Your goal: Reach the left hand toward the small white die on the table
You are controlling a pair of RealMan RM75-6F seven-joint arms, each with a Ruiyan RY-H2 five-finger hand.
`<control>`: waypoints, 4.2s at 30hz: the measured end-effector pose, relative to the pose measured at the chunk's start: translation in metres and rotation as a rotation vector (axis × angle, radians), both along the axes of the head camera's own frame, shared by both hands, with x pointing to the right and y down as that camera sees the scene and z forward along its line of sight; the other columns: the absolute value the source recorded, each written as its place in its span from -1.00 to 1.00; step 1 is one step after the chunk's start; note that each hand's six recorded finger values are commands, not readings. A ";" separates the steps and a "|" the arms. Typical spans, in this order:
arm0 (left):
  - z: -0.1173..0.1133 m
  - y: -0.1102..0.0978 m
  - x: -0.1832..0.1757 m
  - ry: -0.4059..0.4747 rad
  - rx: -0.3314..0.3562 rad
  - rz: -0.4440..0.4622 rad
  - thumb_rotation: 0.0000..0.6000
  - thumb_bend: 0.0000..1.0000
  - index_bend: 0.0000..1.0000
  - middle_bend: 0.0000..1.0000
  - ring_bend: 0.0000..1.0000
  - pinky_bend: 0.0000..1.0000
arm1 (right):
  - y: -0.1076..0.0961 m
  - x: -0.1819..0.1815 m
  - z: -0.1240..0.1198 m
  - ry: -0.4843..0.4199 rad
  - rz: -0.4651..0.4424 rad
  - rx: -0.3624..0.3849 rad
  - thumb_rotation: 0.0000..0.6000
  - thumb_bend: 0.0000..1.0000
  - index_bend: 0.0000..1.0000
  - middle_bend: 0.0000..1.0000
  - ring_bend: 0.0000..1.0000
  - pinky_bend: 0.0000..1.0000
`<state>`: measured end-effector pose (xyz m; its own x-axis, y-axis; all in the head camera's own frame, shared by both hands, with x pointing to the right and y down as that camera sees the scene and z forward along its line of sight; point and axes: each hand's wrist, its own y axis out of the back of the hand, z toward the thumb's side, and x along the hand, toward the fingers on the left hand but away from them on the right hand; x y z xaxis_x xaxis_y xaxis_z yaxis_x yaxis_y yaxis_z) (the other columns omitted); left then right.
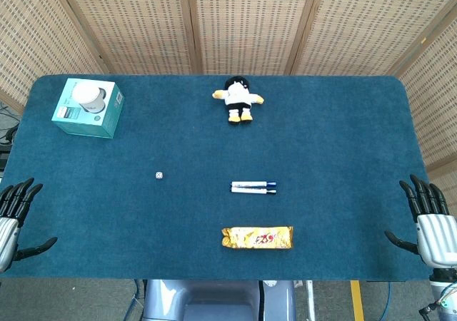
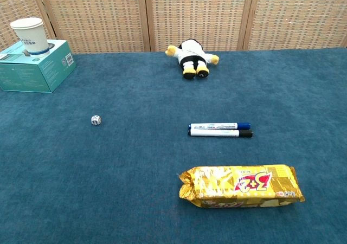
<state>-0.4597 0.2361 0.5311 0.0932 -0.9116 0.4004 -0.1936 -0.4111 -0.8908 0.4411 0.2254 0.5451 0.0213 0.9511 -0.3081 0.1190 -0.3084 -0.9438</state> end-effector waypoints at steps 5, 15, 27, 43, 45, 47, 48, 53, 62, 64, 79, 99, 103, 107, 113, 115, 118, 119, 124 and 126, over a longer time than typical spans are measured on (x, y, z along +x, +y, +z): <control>0.001 0.000 0.000 -0.001 -0.001 0.001 1.00 -1.00 -1.00 -1.00 -1.00 -1.00 | 0.001 0.000 0.000 0.002 0.000 -0.001 1.00 -0.73 -1.00 -1.00 -1.00 -1.00; 0.006 -0.003 0.001 -0.011 -0.011 0.009 1.00 -1.00 -1.00 -1.00 -1.00 -1.00 | 0.000 0.001 -0.001 -0.008 0.007 -0.001 1.00 -0.73 -1.00 -1.00 -1.00 -1.00; 0.089 -0.084 0.045 0.058 -0.143 0.113 1.00 -0.56 -0.35 -1.00 -1.00 -1.00 | -0.005 0.007 0.006 -0.011 0.030 -0.027 1.00 -0.74 -1.00 -1.00 -1.00 -1.00; 0.180 -0.139 0.162 -0.004 -0.230 0.200 1.00 -0.30 -0.25 -1.00 -1.00 -1.00 | -0.011 0.020 0.009 -0.039 0.073 -0.047 1.00 -0.73 -1.00 -1.00 -1.00 -1.00; 0.186 -0.139 0.169 -0.016 -0.244 0.196 1.00 -0.30 -0.25 -1.00 -1.00 -1.00 | -0.011 0.022 0.009 -0.040 0.075 -0.048 1.00 -0.73 -1.00 -1.00 -1.00 -1.00; 0.192 -0.138 0.174 -0.032 -0.257 0.188 1.00 -0.29 -0.25 -1.00 -1.00 -1.00 | -0.011 0.022 0.009 -0.042 0.075 -0.049 1.00 -0.74 -1.00 -1.00 -1.00 -1.00; 0.195 -0.138 0.176 -0.039 -0.262 0.184 1.00 -0.29 -0.25 -1.00 -1.00 -1.00 | -0.011 0.022 0.009 -0.043 0.074 -0.049 1.00 -0.73 -1.00 -1.00 -1.00 -1.00; 0.205 -0.134 0.188 -0.045 -0.288 0.165 1.00 -0.24 -0.23 -1.00 -1.00 -1.00 | -0.011 0.022 0.008 -0.046 0.073 -0.048 1.00 -0.73 -1.00 -1.00 -1.00 -1.00; 0.217 -0.132 0.197 -0.089 -0.294 0.144 1.00 -0.24 -0.17 -1.00 -1.00 -1.00 | -0.011 0.022 0.007 -0.050 0.072 -0.046 1.00 -0.73 -1.00 -1.00 -1.00 -1.00; 0.220 -0.132 0.197 -0.105 -0.295 0.138 1.00 -0.24 -0.17 -1.00 -1.00 -1.00 | -0.011 0.022 0.008 -0.051 0.071 -0.048 1.00 -0.73 -1.00 -1.00 -1.00 -1.00; 0.234 -0.131 0.202 -0.148 -0.301 0.114 1.00 -0.18 0.14 -1.00 -1.00 -1.00 | -0.011 0.024 0.008 -0.054 0.076 -0.053 1.00 -0.73 -1.00 -1.00 -1.00 -1.00; 0.153 -0.157 0.207 -0.009 -0.155 0.122 1.00 -0.12 0.16 -1.00 -1.00 -1.00 | -0.011 0.023 0.006 -0.062 0.071 -0.047 1.00 -0.73 -1.00 -1.00 -1.00 -1.00; 0.107 -0.165 0.203 0.067 -0.081 0.135 1.00 -0.13 0.16 -1.00 -1.00 -1.00 | -0.010 0.021 0.005 -0.064 0.064 -0.043 1.00 -0.73 -1.00 -1.00 -1.00 -1.00; 0.073 -0.167 0.196 0.112 -0.030 0.142 1.00 -0.14 0.16 -1.00 -1.00 -1.00 | -0.008 0.019 0.004 -0.063 0.057 -0.041 1.00 -0.73 -1.00 -1.00 -1.00 -1.00; 0.059 -0.168 0.190 0.147 -0.016 0.124 1.00 -0.18 -0.47 -1.00 -1.00 -1.00 | -0.008 0.018 0.005 -0.061 0.058 -0.045 1.00 -0.73 -1.00 -1.00 -1.00 -1.00; 0.061 -0.168 0.189 0.150 -0.027 0.121 1.00 -0.18 -0.77 -1.00 -1.00 -1.00 | -0.008 0.018 0.005 -0.059 0.058 -0.046 1.00 -0.73 -1.00 -1.00 -1.00 -1.00; 0.065 -0.167 0.188 0.152 -0.038 0.116 1.00 -0.19 -0.96 -1.00 -1.00 -1.00 | -0.008 0.018 0.005 -0.059 0.058 -0.046 1.00 -0.73 -1.00 -1.00 -1.00 -1.00; 0.066 -0.167 0.188 0.152 -0.039 0.114 1.00 -0.20 -0.98 -1.00 -1.00 -1.00 | -0.008 0.018 0.005 -0.059 0.057 -0.045 1.00 -0.73 -1.00 -1.00 -1.00 -1.00; 0.069 -0.166 0.183 0.157 -0.042 0.106 1.00 -0.26 -1.00 -1.00 -1.00 -1.00 | -0.008 0.018 0.006 -0.057 0.058 -0.047 1.00 -0.73 -1.00 -1.00 -1.00 -1.00; 0.069 -0.165 0.179 0.160 -0.044 0.102 1.00 -0.35 -1.00 -1.00 -1.00 -1.00 | -0.008 0.018 0.006 -0.058 0.058 -0.047 1.00 -0.73 -1.00 -1.00 -1.00 -1.00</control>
